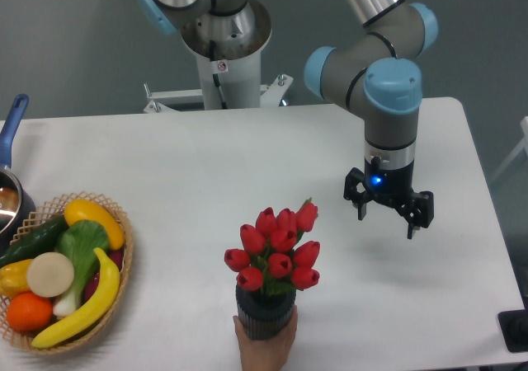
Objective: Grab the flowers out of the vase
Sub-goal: 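Open the gripper and move it toward the red tulip bouquet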
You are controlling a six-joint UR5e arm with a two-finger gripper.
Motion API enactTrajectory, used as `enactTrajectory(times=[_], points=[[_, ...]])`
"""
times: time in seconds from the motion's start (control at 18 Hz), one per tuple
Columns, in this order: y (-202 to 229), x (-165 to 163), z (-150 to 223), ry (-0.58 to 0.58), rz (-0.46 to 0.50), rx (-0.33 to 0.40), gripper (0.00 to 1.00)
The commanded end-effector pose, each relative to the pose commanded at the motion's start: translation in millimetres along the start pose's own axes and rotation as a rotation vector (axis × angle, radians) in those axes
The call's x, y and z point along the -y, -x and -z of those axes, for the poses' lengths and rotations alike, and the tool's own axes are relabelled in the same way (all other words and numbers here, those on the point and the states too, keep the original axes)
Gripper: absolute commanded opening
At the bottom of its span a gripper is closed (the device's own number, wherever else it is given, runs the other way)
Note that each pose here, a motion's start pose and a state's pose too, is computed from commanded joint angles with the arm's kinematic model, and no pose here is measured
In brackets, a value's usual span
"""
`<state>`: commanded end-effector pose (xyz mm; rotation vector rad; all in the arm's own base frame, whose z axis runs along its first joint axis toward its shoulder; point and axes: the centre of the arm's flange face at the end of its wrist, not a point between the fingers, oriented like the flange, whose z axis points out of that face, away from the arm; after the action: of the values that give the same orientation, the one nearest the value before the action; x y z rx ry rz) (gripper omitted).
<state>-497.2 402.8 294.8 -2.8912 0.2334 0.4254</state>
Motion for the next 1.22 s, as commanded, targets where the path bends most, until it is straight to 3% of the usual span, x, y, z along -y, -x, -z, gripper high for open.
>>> enactTrajectory(times=[0.28, 0.5, 1.22], points=[[0, 0, 0, -0.004, 0.021, 0.002, 1.0], [-2, 5, -3, -0.019, 0.115, -0.005, 1.0], [-13, 34, -3, -0.331, 0.13, -0.135, 1.0]])
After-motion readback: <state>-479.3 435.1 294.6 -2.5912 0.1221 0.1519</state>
